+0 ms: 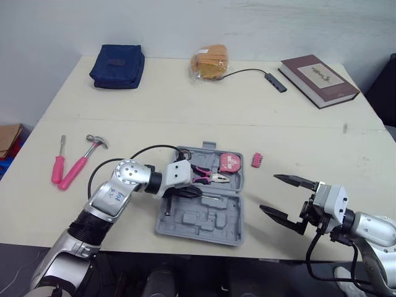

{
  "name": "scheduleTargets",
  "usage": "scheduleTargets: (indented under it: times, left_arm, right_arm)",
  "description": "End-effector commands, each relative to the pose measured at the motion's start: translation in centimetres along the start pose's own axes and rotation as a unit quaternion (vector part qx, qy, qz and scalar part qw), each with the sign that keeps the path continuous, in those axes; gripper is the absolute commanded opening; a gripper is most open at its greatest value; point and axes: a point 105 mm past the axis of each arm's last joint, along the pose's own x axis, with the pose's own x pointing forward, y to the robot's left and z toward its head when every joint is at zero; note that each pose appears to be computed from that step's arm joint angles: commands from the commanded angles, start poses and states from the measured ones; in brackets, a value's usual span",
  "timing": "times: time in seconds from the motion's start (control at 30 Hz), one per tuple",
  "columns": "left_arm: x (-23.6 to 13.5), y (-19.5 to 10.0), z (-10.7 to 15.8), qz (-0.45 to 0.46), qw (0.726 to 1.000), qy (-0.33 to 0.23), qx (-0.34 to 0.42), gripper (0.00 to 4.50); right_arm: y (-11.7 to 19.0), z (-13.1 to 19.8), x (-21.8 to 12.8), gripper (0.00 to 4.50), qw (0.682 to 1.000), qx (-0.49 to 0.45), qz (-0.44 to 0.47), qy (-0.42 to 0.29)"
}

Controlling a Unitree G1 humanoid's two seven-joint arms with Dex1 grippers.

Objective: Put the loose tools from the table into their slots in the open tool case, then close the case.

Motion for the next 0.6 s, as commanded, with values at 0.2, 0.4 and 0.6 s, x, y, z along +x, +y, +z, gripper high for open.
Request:
scheduleTargets:
  times: [0.2,0.4,0.6]
  left_arm:
    - [-4.6,1.8,3.1,0.042,0.993,-0.109,0.030,0.03]
    - [-7.0,1.4,1.0,0.018,0.999,-0.009,0.045,0.03]
    - [-6.8,0.9,0.8,0.010,0.998,0.019,0.067,2.25]
  right_arm:
    - [-0.3,1.0,0.0,4.50,1.000,-0.024,-0.007,-0.017]
    - [-0.3,0.9,0.0,4.50,1.000,-0.022,-0.005,-0.018]
    - [-0.3,0.9,0.2,4.50,1.000,-0.020,-0.003,-0.020]
